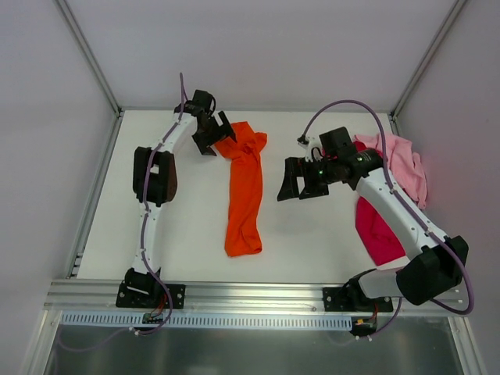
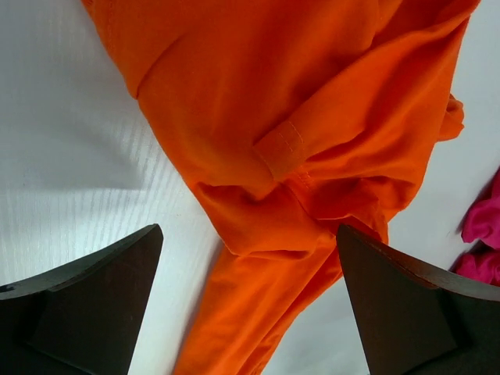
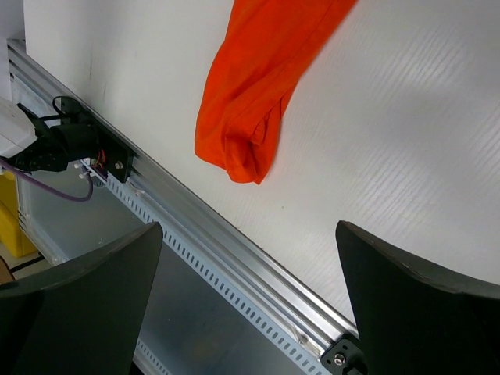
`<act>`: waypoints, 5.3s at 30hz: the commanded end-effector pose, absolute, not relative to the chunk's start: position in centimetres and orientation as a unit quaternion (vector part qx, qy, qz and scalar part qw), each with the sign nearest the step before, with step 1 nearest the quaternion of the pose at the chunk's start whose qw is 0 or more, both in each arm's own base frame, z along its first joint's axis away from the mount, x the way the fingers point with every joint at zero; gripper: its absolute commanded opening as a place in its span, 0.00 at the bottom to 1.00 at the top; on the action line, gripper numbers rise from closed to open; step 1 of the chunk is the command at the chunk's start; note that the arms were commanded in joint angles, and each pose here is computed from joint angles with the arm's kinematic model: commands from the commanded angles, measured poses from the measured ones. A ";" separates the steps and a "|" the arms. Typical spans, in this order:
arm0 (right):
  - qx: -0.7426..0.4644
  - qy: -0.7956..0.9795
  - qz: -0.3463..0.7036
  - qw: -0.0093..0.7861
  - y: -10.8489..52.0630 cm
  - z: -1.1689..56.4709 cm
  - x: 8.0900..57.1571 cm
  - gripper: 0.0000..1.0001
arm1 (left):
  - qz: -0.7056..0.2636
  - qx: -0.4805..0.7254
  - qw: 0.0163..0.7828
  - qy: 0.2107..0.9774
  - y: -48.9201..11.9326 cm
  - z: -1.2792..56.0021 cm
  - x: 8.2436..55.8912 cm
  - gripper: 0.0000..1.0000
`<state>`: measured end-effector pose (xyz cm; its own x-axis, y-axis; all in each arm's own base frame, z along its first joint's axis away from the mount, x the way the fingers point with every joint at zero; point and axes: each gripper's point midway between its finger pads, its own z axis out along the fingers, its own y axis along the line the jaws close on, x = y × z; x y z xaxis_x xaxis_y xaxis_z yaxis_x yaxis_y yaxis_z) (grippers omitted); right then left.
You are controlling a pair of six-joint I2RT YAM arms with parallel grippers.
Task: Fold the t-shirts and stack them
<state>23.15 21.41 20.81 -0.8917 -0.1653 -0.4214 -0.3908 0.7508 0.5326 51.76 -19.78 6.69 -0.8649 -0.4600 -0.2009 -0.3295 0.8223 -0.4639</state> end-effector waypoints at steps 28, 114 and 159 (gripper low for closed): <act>-0.181 0.921 0.294 0.180 20.5 21.5 21.4 1.00 | -0.475 -0.169 0.176 0.846 -26.0 9.3 58.6 0.99; 0.012 0.939 0.164 0.304 17.0 27.2 39.4 1.00 | -0.064 -0.016 0.157 0.985 -18.4 4.1 16.3 0.98; 0.005 0.940 0.186 0.287 18.0 26.7 39.0 1.00 | -0.013 0.188 0.288 0.939 -23.7 12.0 15.0 0.97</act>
